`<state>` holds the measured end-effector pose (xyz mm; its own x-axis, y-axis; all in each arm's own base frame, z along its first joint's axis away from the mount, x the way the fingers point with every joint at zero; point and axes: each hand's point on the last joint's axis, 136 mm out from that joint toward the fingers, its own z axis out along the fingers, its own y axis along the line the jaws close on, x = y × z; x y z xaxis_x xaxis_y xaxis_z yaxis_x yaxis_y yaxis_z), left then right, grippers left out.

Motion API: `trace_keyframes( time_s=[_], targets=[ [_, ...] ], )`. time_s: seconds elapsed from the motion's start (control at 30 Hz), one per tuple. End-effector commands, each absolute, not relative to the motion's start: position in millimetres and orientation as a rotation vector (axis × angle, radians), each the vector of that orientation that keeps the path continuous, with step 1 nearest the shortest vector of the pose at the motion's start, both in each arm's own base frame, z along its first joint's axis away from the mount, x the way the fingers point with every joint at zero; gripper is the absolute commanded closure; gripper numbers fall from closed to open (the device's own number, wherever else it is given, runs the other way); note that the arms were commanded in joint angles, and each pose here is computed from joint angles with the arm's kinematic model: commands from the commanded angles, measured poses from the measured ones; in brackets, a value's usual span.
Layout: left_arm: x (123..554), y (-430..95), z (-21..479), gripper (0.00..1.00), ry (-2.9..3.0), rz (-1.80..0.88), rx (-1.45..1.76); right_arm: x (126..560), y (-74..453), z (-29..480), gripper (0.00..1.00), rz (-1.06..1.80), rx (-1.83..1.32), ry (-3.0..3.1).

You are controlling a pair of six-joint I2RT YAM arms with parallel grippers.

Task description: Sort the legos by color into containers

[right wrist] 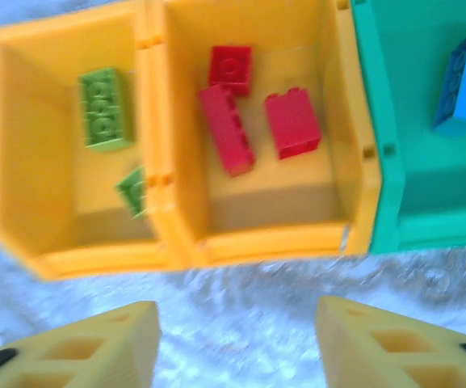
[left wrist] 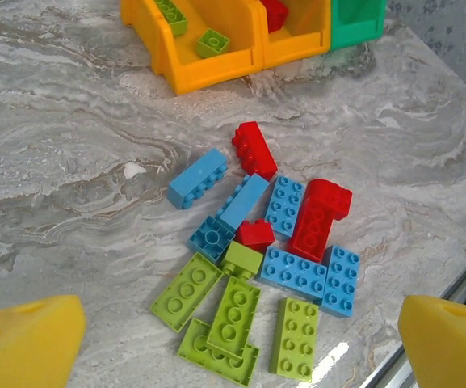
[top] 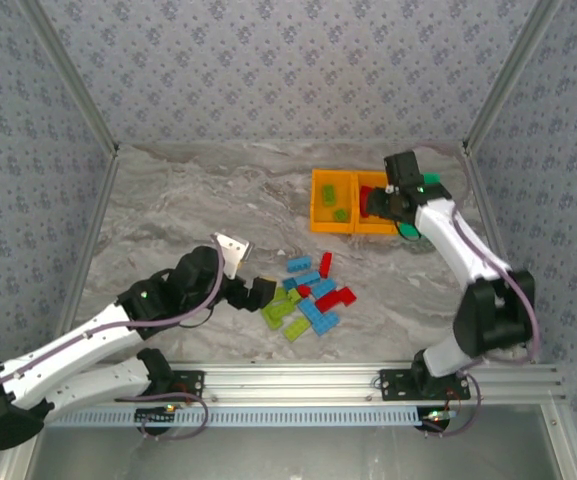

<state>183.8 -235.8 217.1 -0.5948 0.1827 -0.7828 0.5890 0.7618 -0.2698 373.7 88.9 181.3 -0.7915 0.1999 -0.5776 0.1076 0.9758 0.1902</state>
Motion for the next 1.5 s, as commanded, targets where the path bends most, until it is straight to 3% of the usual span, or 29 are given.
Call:
trace_keyframes(
  time_s=[0.0, 0.23, 0.5, 0.63, 0.87, 1.0, 1.07, 1.3, 1.47],
  targets=[
    [183, -243, 234, 0.01, 2.091, -0.681, 0.647, 331, 122, 166, 0.34, 0.347, 0.244, 2.509],
    [179, -242, 231, 0.01, 2.080, -0.654, 0.729, 300, 173, 135, 0.24, 0.359, 0.195, 2.589],
    [176, -236, 224, 0.01, 2.112, -0.655, 0.689, 308, 205, 79, 0.25, 0.272, 0.074, 2.733],
    [174, -236, 223, 0.01, 2.109, -0.666, 0.695, 307, 208, 50, 0.32, 0.228, 0.071, 2.798],
    [170, -241, 219, 0.01, 2.103, -0.692, 0.737, 306, 205, 32, 0.57, 0.221, 0.088, 2.829],
    [167, -247, 218, 0.01, 2.101, -0.720, 0.769, 307, 193, 41, 0.74, 0.206, 0.123, 2.801],
    [163, -252, 219, 0.01, 2.083, -0.759, 0.797, 307, 187, 54, 0.78, 0.210, 0.129, 2.773],
    [151, -273, 234, 0.01, 1.995, -0.906, 0.878, 312, 150, 130, 0.76, 0.182, 0.191, 2.590],
    [140, -288, 246, 0.01, 1.930, -1.022, 0.943, 339, 109, 174, 0.74, 0.132, 0.213, 2.491]
  ],
)
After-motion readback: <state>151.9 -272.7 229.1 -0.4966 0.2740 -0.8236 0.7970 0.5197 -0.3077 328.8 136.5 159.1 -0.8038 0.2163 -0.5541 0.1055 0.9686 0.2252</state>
